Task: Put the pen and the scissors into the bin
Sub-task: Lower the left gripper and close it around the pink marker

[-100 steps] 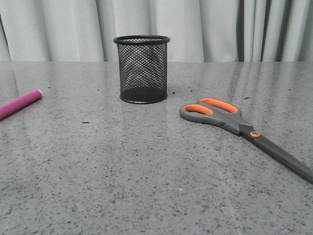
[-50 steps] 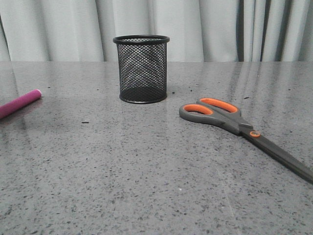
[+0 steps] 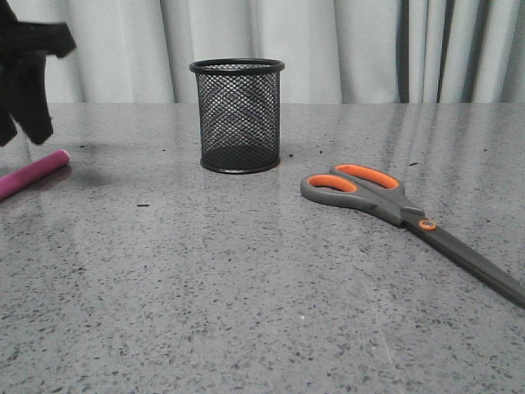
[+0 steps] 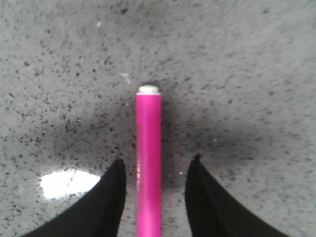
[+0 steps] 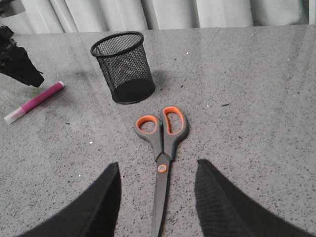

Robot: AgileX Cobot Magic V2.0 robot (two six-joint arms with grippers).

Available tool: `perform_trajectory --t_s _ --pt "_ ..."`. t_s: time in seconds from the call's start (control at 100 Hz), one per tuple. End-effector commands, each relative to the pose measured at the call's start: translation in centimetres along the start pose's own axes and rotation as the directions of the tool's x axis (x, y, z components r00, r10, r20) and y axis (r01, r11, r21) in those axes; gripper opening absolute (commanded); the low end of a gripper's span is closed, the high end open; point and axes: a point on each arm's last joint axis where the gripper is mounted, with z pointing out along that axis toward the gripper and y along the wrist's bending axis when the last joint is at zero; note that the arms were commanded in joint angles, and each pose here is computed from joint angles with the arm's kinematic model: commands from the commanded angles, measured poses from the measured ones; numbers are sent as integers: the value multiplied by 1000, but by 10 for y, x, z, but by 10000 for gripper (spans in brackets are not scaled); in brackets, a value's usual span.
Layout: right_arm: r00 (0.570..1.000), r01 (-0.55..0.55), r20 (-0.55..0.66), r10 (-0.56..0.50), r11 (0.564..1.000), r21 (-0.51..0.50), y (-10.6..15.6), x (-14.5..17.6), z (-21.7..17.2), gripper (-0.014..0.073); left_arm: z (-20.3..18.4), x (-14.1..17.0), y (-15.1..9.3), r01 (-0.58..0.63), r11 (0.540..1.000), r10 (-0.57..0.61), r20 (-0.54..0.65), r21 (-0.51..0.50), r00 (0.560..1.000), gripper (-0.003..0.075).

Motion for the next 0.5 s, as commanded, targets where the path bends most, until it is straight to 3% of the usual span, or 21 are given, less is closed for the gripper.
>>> perform_trajectory --t_s 0.0,0.49 --pt "998 -10 63 9 1000 14 0 -14 -2 312 -13 -8 -3 1 1000 0 70 -11 998 264" --pt "997 -11 74 10 1000 18 0 -15 -2 312 29 -14 -19 -35 999 35 14 -4 999 222"
